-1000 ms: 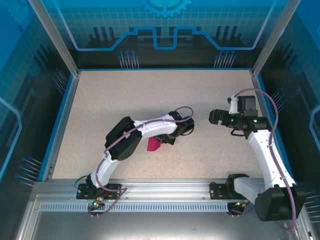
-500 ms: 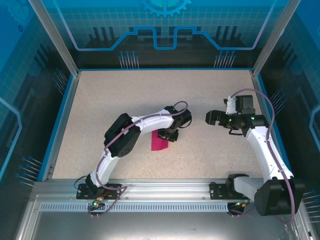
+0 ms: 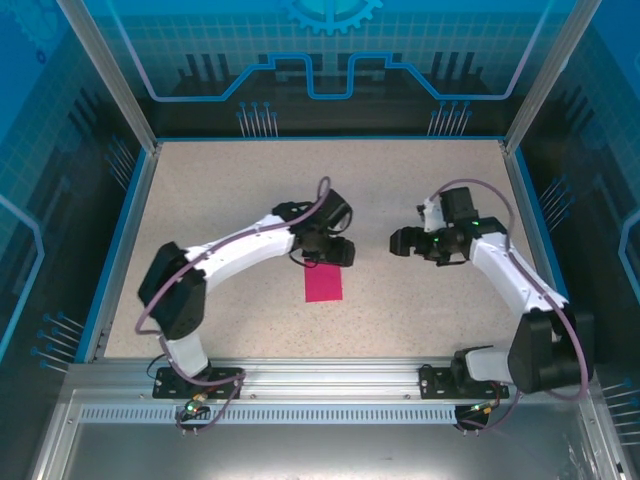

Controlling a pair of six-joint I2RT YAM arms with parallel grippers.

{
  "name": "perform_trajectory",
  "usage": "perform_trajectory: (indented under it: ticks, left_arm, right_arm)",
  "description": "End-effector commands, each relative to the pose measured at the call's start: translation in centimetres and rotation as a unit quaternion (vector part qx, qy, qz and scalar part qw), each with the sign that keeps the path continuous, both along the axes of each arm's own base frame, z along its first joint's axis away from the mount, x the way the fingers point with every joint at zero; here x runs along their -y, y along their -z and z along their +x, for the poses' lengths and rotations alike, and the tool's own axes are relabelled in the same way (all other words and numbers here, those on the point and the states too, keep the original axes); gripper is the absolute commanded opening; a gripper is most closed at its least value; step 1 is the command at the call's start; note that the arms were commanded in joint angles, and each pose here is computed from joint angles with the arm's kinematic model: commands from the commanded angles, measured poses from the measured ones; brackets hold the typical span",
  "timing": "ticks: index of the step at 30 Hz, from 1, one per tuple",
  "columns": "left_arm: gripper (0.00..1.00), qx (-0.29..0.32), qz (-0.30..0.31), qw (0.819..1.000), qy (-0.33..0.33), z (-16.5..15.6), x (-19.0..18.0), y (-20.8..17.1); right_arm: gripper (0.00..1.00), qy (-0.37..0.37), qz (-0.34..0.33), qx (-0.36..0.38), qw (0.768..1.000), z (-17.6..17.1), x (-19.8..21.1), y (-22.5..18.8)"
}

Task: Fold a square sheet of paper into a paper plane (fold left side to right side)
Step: Third fold the triangle at the center of the table.

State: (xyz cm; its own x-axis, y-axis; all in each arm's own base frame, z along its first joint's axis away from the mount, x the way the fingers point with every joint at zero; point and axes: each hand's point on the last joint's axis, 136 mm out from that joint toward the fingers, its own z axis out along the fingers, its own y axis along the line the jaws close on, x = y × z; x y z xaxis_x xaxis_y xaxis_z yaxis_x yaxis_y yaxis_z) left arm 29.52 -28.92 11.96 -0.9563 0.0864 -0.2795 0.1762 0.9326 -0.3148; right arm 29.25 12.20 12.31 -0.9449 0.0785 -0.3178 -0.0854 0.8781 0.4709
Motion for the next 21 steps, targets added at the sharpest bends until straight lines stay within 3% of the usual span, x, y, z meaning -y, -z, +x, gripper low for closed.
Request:
perform_trajectory:
  ticks: [1,7,13,21]
  left_arm:
    - [0.6,-0.012,-0.065,0.997,-0.043,0.2,-2.3,0.7]
    - [0.62,-0.019,-0.154,0.984,-0.092,0.4,-5.4,2.2]
    - [0.62,-0.05,-0.173,0.979,-0.097,-0.1,-5.7,4.5]
    - [0.62,-0.076,-0.163,0.979,-0.096,-0.4,-5.6,6.1]
  right_arm:
    - [0.73,-0.031,0.025,0.004,0.999,1.5,-3.8,-0.4]
    - [0.56,-0.079,0.035,0.004,0.996,4.5,-10.2,1.0]
    - [0.55,-0.103,0.027,-0.009,0.994,7.3,-14.8,3.4]
    - [0.54,-0.109,0.022,-0.037,0.993,8.8,-17.2,6.7]
